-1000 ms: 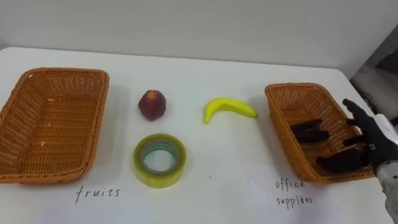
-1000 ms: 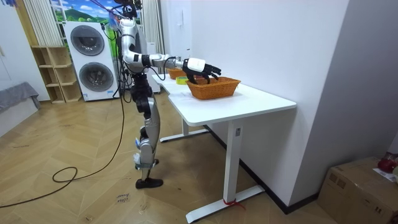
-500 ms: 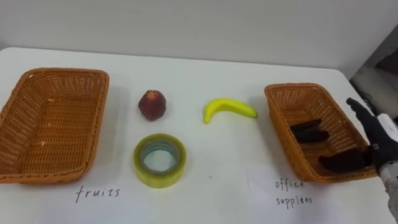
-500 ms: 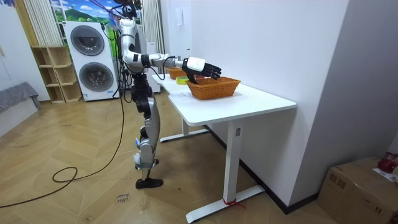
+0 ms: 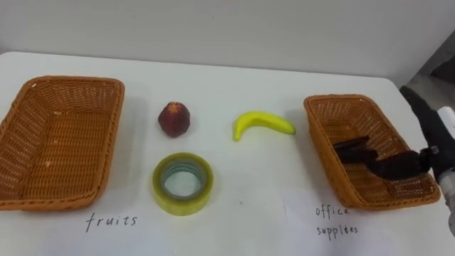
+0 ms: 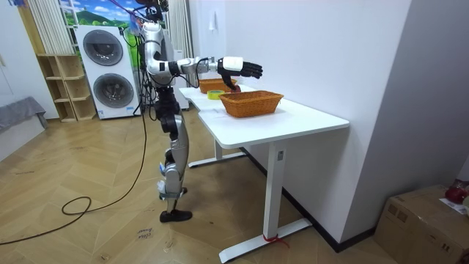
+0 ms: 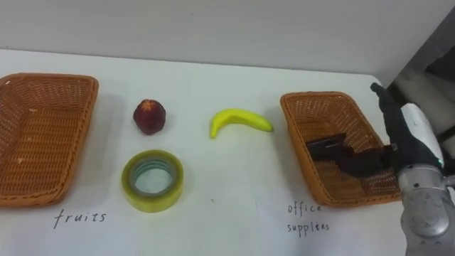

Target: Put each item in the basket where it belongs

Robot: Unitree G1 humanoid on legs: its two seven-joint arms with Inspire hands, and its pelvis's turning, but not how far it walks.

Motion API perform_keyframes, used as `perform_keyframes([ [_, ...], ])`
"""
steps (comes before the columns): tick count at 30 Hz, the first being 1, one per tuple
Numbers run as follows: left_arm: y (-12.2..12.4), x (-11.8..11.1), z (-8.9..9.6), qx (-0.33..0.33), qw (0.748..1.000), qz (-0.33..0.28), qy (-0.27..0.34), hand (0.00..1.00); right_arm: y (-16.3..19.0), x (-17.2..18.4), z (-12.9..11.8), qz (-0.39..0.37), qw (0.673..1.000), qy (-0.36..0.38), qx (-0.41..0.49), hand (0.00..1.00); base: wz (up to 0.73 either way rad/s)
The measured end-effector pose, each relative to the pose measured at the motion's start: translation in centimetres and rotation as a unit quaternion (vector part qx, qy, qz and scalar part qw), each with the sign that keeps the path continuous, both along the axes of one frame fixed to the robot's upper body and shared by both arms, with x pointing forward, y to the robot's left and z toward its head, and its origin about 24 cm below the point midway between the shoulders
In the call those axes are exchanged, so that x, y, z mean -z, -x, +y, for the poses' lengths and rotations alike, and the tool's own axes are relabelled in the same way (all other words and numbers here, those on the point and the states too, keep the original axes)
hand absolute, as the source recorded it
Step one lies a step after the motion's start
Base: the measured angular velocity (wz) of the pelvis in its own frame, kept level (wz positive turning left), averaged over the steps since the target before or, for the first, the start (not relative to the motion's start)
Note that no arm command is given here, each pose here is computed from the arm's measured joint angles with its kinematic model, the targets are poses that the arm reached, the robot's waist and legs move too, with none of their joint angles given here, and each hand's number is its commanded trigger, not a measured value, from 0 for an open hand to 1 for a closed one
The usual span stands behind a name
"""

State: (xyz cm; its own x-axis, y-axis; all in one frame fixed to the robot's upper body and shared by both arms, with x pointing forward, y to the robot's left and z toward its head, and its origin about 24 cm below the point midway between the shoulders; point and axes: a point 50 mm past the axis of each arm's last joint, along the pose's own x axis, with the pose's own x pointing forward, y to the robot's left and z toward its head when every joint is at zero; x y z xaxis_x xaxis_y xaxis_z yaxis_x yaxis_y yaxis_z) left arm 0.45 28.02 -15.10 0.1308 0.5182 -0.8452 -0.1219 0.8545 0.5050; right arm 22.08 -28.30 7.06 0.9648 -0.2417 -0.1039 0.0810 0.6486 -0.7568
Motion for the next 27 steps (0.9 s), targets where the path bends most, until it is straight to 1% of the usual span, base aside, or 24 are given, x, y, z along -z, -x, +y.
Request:
perform_keyframes([
  [6, -0.1, 0.1, -0.1, 0.001, 1.000, 0.001, 0.002, 0.00, -0.1, -0.2, 0.6, -0.007, 1.000, -0.007, -0.013, 0.00, 0.00],
  [12, -0.1, 0.1, 0.1, 0.003, 1.000, -0.002, 0.000, 0.00, -0.4, -0.3, 1.7, -0.015, 0.999, -0.014, -0.043, 0.00, 0.00],
  [18, 0.2, 0.1, 0.3, 0.004, 1.000, -0.001, -0.001, 0.00, -0.6, -0.3, 2.6, -0.028, 0.996, -0.047, -0.069, 0.00, 0.01],
  [27, -0.5, 0.1, 0.2, 0.009, 1.000, -0.010, -0.001, 0.00, -1.1, -1.9, 3.3, -0.068, 0.992, -0.058, -0.091, 0.00, 0.00],
])
